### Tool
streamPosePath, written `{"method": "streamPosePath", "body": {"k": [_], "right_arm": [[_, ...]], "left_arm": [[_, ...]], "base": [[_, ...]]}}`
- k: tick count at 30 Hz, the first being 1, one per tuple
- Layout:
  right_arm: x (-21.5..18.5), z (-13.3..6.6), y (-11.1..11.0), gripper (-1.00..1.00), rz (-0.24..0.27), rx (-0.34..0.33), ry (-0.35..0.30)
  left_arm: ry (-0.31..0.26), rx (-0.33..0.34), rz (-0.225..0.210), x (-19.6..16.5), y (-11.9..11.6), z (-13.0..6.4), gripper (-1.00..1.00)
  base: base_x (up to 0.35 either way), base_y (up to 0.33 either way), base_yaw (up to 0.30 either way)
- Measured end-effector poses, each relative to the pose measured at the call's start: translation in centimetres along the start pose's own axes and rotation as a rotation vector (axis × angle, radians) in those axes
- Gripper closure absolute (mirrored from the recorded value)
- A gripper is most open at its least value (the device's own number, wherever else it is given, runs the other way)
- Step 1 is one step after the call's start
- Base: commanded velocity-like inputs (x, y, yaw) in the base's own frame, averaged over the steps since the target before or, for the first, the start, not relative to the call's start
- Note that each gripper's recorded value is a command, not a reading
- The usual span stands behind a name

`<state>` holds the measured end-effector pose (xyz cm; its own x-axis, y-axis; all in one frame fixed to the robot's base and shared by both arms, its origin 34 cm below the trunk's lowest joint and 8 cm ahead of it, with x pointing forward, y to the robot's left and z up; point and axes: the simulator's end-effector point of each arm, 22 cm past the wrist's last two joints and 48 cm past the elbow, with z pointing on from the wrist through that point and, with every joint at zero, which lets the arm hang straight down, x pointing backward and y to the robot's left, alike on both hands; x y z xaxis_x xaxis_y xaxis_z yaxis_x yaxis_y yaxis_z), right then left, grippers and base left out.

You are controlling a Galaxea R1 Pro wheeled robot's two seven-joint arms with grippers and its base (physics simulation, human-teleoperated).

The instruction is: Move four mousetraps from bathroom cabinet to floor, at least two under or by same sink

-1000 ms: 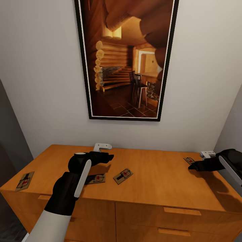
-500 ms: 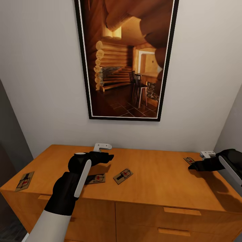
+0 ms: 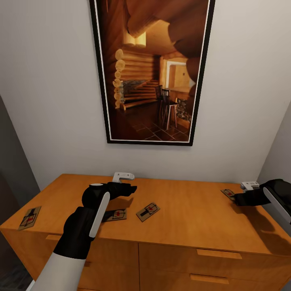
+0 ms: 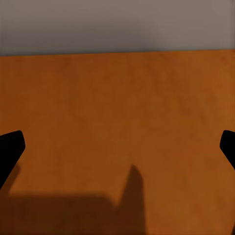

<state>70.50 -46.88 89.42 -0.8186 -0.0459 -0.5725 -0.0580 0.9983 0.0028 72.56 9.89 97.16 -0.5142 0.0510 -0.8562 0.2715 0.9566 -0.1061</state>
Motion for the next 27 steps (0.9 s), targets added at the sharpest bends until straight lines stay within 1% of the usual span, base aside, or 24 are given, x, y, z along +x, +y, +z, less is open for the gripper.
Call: {"method": "streamPosePath", "body": {"k": [12,24,25,26,27], "right_arm": [[-0.1,0.0,0.6,1.0,0.005,-0.02,-0.004],[-0.1,-0.1,0.5,1.0,0.012,-0.023,-0.006],[-4.4,-3.7,-0.5,1.0,-0.006,0.01,-0.138],[-5.3,-4.4,0.1,1.0,-0.008,-0.007,-0.166],[-5.5,-4.6,0.1,1.0,-0.011,-0.005,-0.173]], "left_arm": [[0.0,0.0,-0.001,0.0,0.0,0.0,-1.0],[0.002,0.0,0.0,0.1,0.0,0.0,-1.0],[0.001,0.001,0.002,0.0,-0.2,0.0,-1.0],[0.001,0.001,0.002,0.0,-0.2,0.0,-1.0],[0.001,0.001,0.002,0.0,-0.2,0.0,-1.0]], "base": [[0.0,0.0,0.0],[0.0,0.0,0.0],[0.0,0.0,0.0],[0.0,0.0,0.0],[0.0,0.0,0.0]]}}
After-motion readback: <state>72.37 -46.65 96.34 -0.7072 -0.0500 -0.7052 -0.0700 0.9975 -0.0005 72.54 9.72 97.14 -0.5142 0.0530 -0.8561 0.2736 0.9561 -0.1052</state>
